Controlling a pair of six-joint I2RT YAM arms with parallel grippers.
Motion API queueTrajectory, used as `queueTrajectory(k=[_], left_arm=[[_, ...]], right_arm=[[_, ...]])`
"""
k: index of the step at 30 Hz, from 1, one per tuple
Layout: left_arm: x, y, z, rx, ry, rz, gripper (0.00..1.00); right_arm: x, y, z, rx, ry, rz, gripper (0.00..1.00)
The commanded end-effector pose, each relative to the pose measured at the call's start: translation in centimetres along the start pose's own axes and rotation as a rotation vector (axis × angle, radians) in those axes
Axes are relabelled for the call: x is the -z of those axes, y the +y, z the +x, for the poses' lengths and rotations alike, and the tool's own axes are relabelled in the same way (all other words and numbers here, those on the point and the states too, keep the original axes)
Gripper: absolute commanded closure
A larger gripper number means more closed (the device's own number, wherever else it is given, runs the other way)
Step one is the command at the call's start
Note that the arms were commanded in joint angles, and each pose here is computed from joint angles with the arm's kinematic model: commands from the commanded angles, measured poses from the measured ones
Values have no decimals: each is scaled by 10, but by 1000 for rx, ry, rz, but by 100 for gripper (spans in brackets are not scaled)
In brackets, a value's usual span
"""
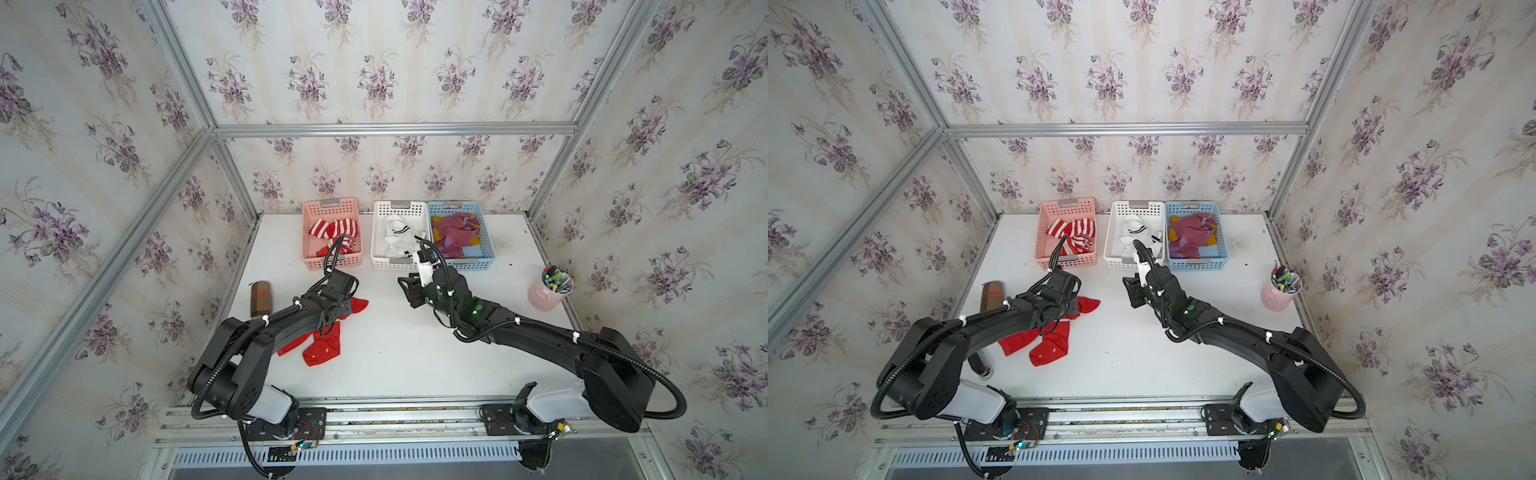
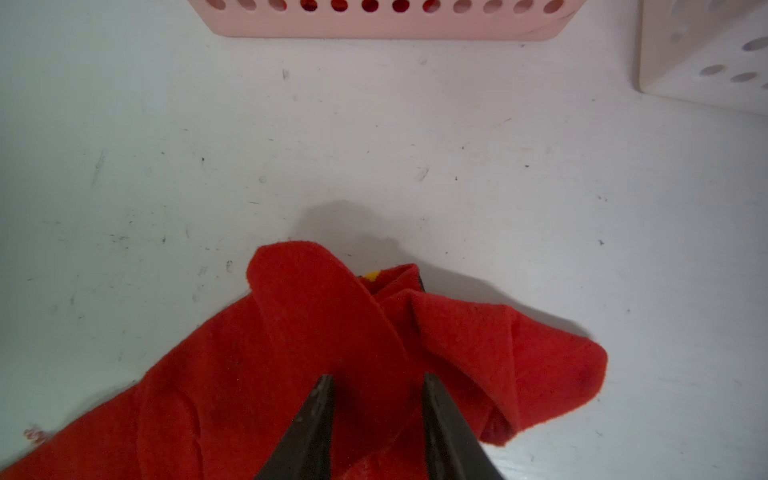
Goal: Sort the socks into the basket by color
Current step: Pick up the sock at the center of the board.
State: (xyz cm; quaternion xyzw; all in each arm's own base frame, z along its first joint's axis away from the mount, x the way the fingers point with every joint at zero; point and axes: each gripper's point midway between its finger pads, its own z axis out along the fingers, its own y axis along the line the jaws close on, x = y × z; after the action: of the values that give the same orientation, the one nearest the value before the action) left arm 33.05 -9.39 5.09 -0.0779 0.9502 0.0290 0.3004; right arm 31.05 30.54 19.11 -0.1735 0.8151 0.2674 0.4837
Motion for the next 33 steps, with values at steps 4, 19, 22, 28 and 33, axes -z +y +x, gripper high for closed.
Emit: queueTrajectory(k=[4,19,22,28,33], left_arm=[[-2,4,-1,3,-9,-22,65],[9,11,-2,13,-32,-30,75],[10,13,-2,10,-35,-33,77],[10,13,0,9,-29,-34,85],[12,13,0,7,-27,-29,92]], right_arm=[[1,0,-4,-18,-20,5,58],[3,-3,-2,-26,-25,12,58],[2,-2,-1,-26,-22,6,58],[2,-3,0,-26,-21,12,58],[3,-5,0,-24,-26,20,58]])
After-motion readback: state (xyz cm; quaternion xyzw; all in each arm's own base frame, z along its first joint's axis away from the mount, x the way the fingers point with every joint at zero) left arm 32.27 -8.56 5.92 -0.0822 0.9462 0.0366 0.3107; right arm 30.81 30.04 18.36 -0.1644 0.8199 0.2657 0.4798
